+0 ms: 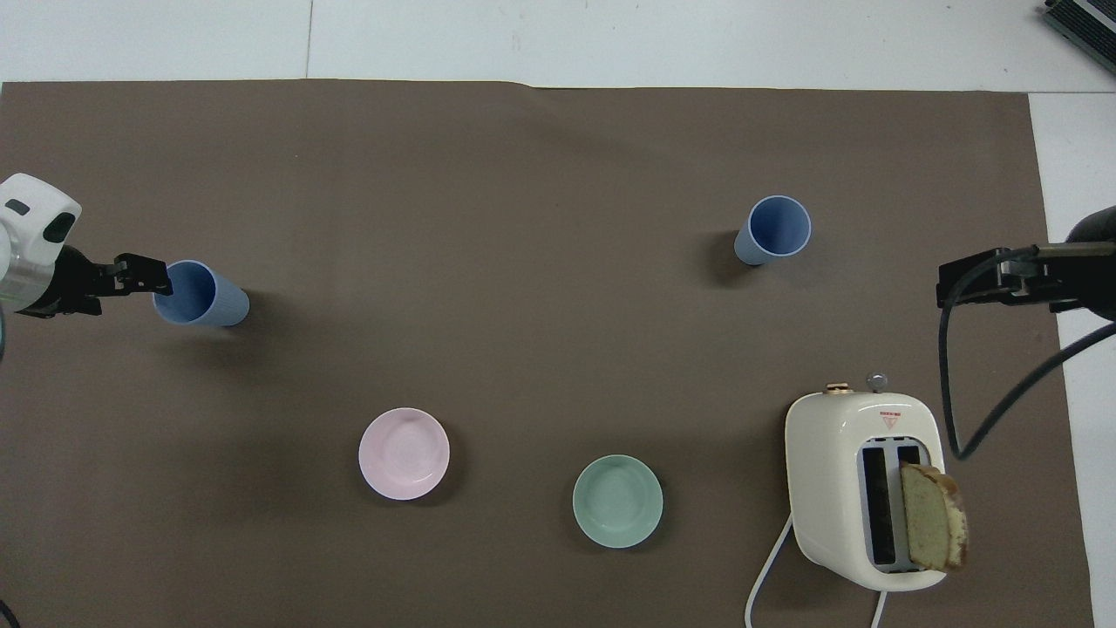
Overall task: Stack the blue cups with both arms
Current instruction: 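Reach the left gripper to the blue cup and close on it, then carry the blue cup with the left gripper toward the table center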
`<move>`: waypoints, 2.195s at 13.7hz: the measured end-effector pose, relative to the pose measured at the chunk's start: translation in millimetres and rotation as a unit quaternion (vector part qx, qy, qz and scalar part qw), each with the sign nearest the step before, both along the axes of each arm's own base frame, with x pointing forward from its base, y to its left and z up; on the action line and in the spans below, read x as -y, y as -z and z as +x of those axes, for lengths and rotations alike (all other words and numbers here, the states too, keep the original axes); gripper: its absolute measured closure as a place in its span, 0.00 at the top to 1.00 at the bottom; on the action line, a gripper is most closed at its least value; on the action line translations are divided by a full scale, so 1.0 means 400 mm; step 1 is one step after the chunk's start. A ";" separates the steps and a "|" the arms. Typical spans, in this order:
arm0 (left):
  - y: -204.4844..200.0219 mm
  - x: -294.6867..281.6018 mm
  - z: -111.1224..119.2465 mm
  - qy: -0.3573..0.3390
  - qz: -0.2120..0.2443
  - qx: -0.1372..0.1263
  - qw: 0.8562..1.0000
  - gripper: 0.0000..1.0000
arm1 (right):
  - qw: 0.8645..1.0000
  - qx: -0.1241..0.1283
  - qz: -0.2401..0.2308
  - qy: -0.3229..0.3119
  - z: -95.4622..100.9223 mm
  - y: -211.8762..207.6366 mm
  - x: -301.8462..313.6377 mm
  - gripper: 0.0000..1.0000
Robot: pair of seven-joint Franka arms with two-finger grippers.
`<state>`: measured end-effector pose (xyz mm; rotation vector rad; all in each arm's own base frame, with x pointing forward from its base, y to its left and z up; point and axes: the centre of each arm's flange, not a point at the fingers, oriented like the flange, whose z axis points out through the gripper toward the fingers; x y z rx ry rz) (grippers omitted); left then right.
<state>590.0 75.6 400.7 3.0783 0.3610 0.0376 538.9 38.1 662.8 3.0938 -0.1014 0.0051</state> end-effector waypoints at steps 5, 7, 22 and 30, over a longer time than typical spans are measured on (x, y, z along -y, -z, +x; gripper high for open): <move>0.030 0.022 0.006 -0.037 -0.002 0.006 0.999 1.00 | 1.000 0.000 0.000 0.000 0.000 0.000 0.000 1.00; 0.064 0.024 -0.005 -0.039 -0.001 0.007 0.999 1.00 | 1.000 0.000 0.000 0.000 0.000 0.000 0.001 1.00; -0.139 0.149 0.067 -0.036 -0.007 0.043 0.998 0.04 | 1.000 0.000 0.000 0.001 0.000 0.000 0.003 1.00; -0.240 0.620 0.027 -0.082 -0.033 0.042 0.995 0.04 | 1.000 0.000 0.000 0.001 0.000 0.000 0.004 1.00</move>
